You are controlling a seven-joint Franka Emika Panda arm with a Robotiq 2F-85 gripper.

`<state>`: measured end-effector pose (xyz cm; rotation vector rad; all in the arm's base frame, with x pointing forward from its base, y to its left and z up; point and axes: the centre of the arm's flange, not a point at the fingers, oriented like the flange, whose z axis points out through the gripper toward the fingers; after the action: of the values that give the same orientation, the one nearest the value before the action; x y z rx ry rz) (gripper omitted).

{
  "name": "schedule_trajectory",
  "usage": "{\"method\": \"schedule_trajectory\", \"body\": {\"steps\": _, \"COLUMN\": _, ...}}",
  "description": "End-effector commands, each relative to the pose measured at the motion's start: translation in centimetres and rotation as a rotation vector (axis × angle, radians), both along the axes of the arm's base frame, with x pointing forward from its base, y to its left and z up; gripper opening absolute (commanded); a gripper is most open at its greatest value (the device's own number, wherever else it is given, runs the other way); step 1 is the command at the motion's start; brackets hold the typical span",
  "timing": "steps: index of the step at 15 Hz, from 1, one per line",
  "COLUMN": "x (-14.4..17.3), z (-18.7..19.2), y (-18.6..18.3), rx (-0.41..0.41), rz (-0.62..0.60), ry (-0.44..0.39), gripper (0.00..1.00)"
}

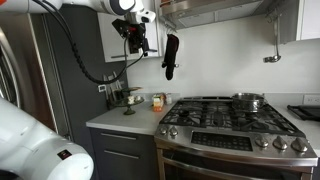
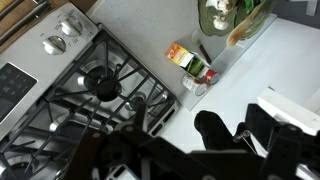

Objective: Close the open upper cabinet door.

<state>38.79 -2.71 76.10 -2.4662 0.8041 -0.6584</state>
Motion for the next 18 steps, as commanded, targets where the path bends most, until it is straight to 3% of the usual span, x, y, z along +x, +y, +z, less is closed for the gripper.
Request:
{"method": "schedule_trajectory", "body": {"steps": 1, "x": 2.3, "z": 1.4, "y": 0.7, "rx": 0.122, "rz": -0.065, "ry": -0.025, "gripper": 1.00}}
{"method": "schedule_trajectory", "body": {"steps": 4, "x": 4.4, "z": 3.5, "y": 1.2, "rx": 0.220, "rz": -0.128, "ry": -0.106, "gripper": 0.96}}
{"method": "schedule_trajectory", "body": {"steps": 5, "x": 5.0, "z": 4.1, "y": 1.2, "rx": 0.243, "rz": -0.158, "ry": -0.124, "gripper": 0.74}}
{"method": "schedule_trajectory", "body": {"steps": 7, "x": 6.1, "z": 5.3, "y": 1.2, "rx": 0.283, "rz": -0.210, "ry": -0.176, "gripper": 0.69}}
{"method": "schedule_trajectory", "body": {"steps": 12, "x": 8.5, "z": 7.1, "y": 2.1, "rx": 0.438, "rz": -0.222, "ry": -0.278, "gripper": 0.29}}
{"method": "schedule_trajectory", "body": {"steps": 16, "x": 9.9, "z": 7.5, "y": 3.9, "rx": 0.519, "rz": -0.179, "ry": -0.308, "gripper": 0.01}}
{"method": "schedule_trajectory", "body": {"steps": 18, "x": 10.3, "z": 7.6, "y": 4.6, "rx": 0.554, "rz": -0.149, "ry": -0.295, "gripper": 0.00}}
